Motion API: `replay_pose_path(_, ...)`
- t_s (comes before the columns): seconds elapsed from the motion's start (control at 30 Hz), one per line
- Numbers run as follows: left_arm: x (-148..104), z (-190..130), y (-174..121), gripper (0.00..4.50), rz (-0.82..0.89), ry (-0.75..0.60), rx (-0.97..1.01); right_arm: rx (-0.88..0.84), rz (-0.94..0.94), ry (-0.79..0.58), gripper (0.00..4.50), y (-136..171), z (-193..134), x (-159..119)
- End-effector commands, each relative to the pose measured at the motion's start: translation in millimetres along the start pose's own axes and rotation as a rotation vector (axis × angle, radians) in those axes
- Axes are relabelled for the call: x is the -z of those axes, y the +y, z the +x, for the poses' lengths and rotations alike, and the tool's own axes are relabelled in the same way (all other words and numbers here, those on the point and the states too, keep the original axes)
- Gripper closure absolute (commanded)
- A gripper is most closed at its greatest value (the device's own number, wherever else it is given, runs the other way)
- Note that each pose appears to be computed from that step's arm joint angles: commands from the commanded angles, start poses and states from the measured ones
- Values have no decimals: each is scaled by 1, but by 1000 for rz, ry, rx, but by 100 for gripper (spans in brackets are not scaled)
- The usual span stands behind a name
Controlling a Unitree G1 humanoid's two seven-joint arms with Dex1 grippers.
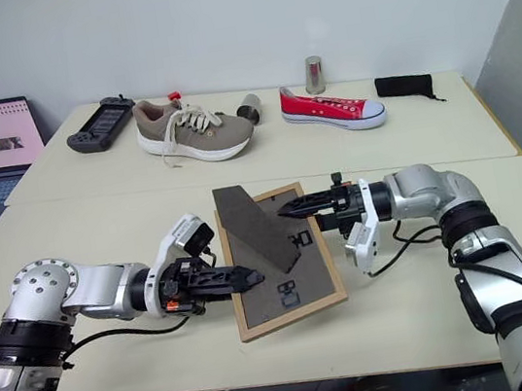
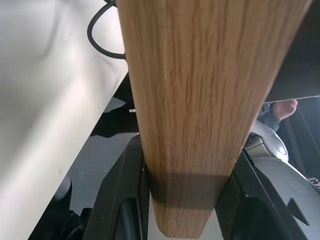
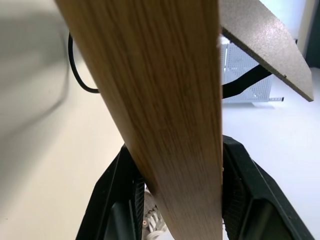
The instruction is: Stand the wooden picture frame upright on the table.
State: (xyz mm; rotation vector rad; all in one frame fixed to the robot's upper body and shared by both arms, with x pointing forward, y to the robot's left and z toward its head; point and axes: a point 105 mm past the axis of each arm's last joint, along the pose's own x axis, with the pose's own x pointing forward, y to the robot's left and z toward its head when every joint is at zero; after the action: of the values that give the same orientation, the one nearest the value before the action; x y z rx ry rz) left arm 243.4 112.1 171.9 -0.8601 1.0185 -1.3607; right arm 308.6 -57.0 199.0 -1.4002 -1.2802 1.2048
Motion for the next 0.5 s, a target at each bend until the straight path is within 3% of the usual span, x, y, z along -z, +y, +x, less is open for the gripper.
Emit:
replay_pose_path(0.03,-5,3,-5,246,71,-34,-15,121,-45,9,297,-22,1,2)
replay_pose_path(0.13,-15,-6,-9,181,103,-92,-28,132,-32,19,318,-21,-2,3)
replay_pose_path(0.37,-25,-34,-14,33,166,-176,-117,153,42,84,318,-15,-14,10)
replay_pose_path(0.43,-31,-48,-17,0,197,-229,-163,157,91,143,319,-10,-22,18)
replay_pose_path(0.5,-38,-61,-19,0,239,-277,-220,166,140,197,319,-6,-29,24)
